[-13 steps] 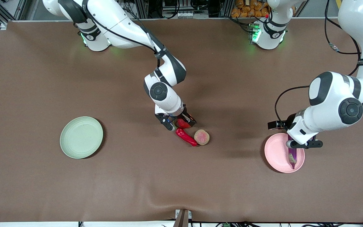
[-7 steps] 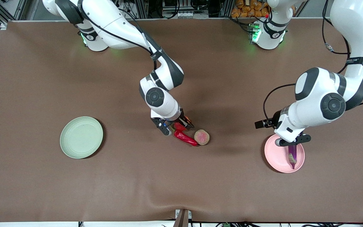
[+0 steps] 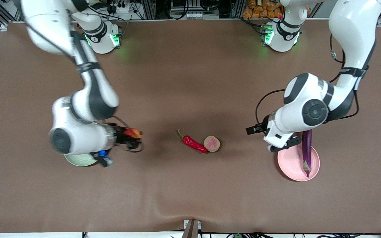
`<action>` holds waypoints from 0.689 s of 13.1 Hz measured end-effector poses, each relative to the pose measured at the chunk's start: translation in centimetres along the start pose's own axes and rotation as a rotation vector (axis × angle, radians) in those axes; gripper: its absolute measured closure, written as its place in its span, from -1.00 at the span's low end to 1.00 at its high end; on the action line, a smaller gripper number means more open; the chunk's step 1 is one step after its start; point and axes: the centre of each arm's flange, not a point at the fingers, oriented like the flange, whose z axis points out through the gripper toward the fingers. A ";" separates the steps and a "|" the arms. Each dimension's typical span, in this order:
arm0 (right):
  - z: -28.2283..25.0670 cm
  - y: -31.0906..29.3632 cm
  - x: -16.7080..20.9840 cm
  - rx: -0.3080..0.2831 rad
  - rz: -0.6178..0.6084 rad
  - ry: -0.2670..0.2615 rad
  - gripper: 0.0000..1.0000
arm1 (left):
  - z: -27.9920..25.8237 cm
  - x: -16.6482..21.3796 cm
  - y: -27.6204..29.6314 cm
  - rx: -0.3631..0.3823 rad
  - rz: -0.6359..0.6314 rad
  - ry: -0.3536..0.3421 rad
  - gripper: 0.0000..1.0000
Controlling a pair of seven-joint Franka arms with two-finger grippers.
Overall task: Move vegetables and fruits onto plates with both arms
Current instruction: 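Carry the red apple with the right gripper to the green plate, then release the apple on the green plate while the left gripper grasps the chili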
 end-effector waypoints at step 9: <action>7.6 20.5 11.7 -0.003 -0.212 -0.049 -0.66 | 9.6 -6.9 17.3 -0.137 -0.397 0.182 -1.00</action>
